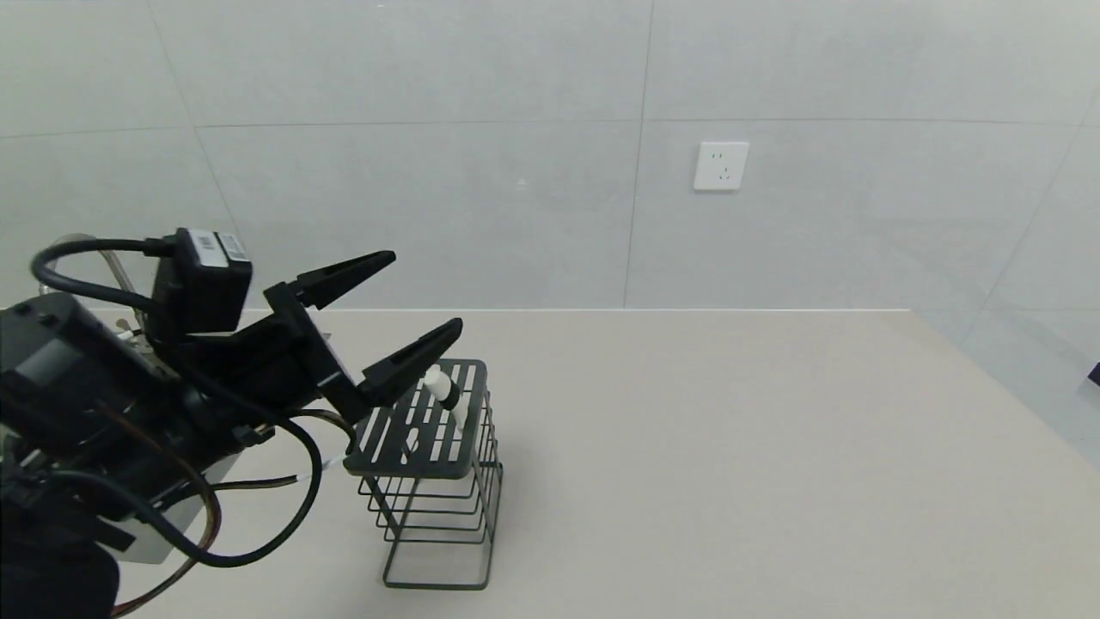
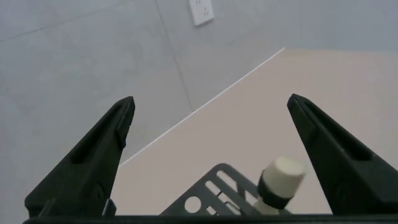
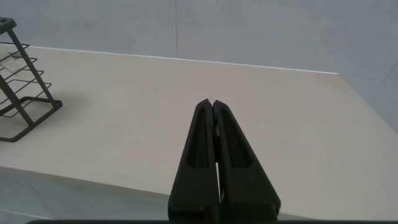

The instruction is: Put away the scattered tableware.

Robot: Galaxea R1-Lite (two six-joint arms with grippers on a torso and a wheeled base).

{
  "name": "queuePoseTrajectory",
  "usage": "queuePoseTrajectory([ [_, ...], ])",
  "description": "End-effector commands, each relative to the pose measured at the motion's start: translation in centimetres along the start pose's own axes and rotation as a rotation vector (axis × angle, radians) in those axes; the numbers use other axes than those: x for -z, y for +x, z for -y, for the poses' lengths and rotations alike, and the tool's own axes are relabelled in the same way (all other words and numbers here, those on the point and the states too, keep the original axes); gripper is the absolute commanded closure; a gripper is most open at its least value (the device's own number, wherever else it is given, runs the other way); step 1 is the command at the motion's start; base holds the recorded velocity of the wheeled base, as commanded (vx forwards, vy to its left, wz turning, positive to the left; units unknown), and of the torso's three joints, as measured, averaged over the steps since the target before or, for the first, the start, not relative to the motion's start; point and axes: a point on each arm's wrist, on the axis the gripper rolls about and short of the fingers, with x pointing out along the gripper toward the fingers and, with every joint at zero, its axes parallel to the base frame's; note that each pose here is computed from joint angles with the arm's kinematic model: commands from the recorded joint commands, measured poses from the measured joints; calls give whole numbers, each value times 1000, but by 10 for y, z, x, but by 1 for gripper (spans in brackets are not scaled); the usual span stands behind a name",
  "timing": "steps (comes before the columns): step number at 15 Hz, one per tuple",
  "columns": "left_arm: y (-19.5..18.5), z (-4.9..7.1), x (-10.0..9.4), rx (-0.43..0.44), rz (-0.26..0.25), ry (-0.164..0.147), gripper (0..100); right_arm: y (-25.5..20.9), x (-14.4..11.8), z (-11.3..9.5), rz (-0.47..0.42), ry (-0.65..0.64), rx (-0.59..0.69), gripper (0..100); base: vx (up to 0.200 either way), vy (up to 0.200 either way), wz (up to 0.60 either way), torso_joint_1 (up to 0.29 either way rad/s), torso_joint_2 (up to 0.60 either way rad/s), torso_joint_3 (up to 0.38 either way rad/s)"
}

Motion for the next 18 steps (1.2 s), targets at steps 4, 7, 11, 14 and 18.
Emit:
queuePoseTrajectory([
  [4, -61, -30, -52, -226, 129, -11, 0, 0, 0, 0, 0, 0, -1, 100, 0, 0, 0, 0, 0, 0],
  [7, -107, 5, -65, -289, 171, 59, 0, 0, 0, 0, 0, 0, -1, 100, 0, 0, 0, 0, 0, 0],
  [11, -160, 54, -62, -415, 171, 117, 0, 0, 0, 0, 0, -2, -1, 100, 0, 0, 0, 0, 0, 0],
  [14, -191, 92, -57, -451, 136, 138, 0, 0, 0, 0, 0, 0, -1, 100, 0, 0, 0, 0, 0, 0],
  [18, -226, 131, -26, -382, 72, 135, 0, 0, 0, 0, 0, -2, -1, 100, 0, 0, 0, 0, 0, 0],
])
